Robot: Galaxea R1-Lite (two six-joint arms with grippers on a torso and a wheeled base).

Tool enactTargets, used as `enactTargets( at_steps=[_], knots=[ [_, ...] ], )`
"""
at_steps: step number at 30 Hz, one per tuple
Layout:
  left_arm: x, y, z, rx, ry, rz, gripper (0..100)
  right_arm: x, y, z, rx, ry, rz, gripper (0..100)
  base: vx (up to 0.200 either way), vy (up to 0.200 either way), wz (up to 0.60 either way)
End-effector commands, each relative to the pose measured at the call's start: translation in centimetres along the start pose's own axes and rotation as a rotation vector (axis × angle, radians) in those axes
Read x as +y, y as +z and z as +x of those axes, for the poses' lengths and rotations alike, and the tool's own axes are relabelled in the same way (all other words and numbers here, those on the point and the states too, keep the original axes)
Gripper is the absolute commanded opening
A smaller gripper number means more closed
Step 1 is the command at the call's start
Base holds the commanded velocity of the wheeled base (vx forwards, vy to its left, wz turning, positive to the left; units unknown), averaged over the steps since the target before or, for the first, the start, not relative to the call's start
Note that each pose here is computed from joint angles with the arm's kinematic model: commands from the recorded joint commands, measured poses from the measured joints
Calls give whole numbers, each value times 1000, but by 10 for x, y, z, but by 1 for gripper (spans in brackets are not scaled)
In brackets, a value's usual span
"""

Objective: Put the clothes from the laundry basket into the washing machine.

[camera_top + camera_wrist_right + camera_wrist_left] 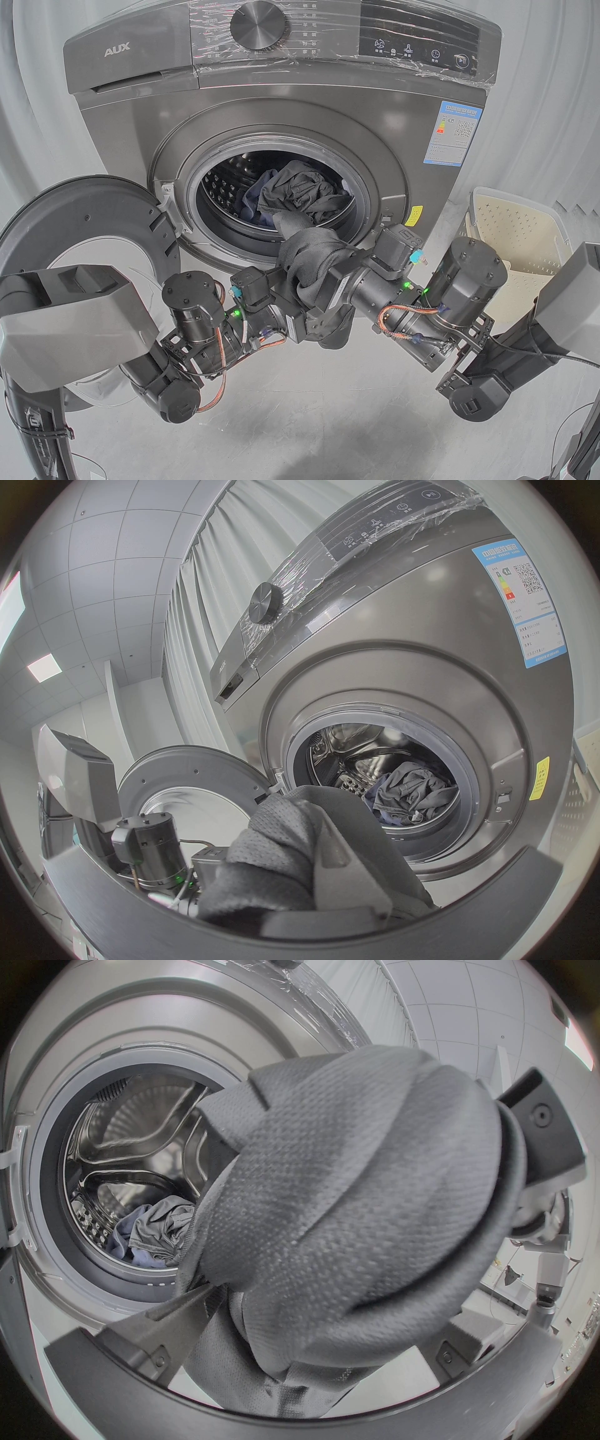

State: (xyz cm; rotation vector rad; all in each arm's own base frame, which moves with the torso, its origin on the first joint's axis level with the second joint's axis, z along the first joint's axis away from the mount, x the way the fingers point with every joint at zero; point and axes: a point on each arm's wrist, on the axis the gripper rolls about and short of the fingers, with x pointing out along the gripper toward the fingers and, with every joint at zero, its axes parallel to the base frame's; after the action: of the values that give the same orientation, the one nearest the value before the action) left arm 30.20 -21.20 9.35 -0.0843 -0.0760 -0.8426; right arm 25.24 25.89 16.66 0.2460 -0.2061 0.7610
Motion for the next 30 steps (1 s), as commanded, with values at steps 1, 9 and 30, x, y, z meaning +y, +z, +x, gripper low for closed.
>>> enactTargets(
  at_steps=[1, 9, 30],
  knots=[
    [9, -8, 8, -3, 27, 4, 100, 2, 1, -1, 0, 4, 2, 0, 0, 0, 0],
    [16, -17, 16, -3, 64, 6, 100, 12, 6, -3, -13, 30, 11, 0, 0, 0, 0],
    [23, -11, 20, -39, 112, 4, 0, 11, 28, -13, -54, 30, 23, 0, 0, 0, 0]
  ],
)
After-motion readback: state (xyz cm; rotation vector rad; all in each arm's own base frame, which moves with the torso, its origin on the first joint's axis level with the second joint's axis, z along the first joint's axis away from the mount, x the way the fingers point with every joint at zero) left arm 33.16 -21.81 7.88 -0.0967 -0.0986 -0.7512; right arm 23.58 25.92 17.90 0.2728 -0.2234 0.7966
